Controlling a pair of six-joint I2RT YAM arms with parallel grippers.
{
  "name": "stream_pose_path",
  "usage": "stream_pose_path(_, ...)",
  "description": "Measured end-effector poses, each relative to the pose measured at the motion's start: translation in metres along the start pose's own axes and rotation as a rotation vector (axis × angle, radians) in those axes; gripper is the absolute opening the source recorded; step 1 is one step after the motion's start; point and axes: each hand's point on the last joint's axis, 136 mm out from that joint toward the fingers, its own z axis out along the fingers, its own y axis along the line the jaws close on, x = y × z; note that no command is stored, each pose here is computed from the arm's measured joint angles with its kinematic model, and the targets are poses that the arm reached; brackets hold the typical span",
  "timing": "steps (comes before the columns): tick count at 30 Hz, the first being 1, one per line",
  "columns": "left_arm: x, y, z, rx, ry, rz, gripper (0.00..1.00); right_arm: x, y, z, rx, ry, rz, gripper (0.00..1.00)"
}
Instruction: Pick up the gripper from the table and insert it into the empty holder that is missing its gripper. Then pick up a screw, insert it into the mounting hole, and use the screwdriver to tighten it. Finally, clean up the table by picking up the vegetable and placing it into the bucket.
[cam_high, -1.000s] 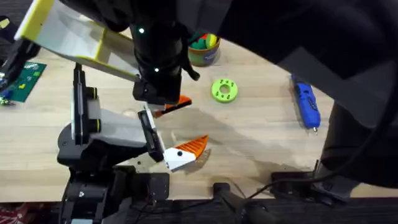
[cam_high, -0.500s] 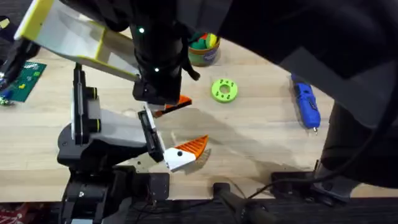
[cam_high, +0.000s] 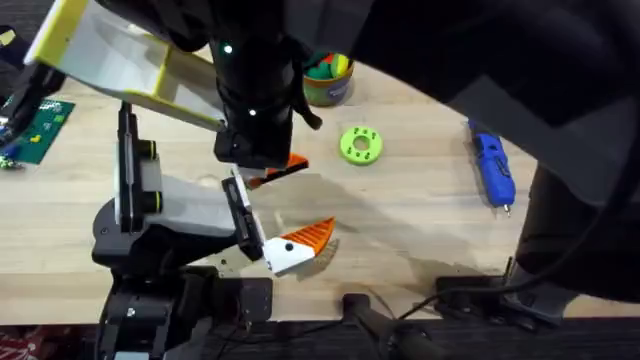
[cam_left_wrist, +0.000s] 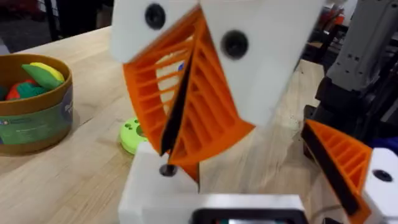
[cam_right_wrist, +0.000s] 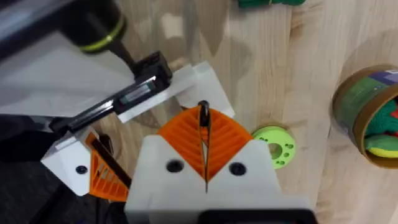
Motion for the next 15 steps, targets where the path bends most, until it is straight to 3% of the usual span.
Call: stream_pose_path(15, 0.0, 0.0, 0.0, 0.0, 0.0, 0.0, 0.986, 0.001, 0.0004, 0.0, -0.001, 0.004, 0.0, 0.007)
